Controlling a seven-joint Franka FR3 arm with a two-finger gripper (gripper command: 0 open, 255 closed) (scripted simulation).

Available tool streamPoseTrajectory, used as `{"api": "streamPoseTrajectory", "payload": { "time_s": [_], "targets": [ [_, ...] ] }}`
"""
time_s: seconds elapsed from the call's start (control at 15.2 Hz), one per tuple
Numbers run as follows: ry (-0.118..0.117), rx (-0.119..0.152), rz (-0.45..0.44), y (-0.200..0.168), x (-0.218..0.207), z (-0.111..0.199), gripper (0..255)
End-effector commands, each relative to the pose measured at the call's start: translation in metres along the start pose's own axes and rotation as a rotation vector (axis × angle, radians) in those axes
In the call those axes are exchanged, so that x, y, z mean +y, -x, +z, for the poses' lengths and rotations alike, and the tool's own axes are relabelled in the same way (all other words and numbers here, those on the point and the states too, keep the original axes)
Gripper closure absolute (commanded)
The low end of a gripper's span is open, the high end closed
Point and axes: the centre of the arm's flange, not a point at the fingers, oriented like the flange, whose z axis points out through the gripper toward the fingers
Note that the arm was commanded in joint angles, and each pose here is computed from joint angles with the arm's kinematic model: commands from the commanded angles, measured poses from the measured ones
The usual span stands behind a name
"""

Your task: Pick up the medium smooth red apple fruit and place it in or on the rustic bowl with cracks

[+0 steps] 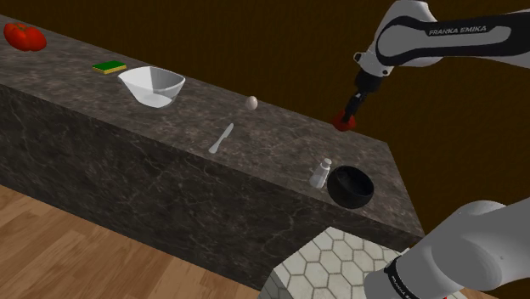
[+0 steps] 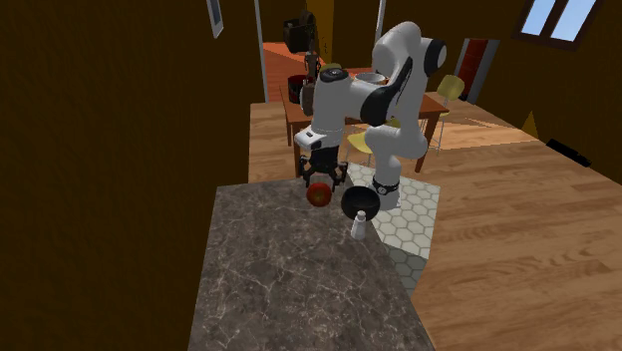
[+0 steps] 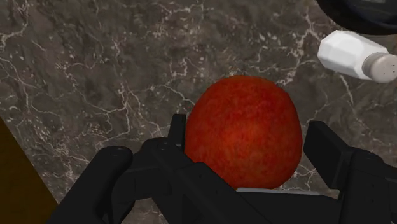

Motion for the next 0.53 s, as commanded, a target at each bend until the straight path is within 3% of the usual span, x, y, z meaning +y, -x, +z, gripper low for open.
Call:
{"api": "streamPoseTrajectory", "payload": {
  "time_s": [0.0, 0.46],
  "targets": [
    [0.000, 0.000, 0.000, 0.014, -0.013, -0.004, 255],
    [0.000, 0.000, 0.000, 0.081, -0.076, -0.016, 255]
  ]
}}
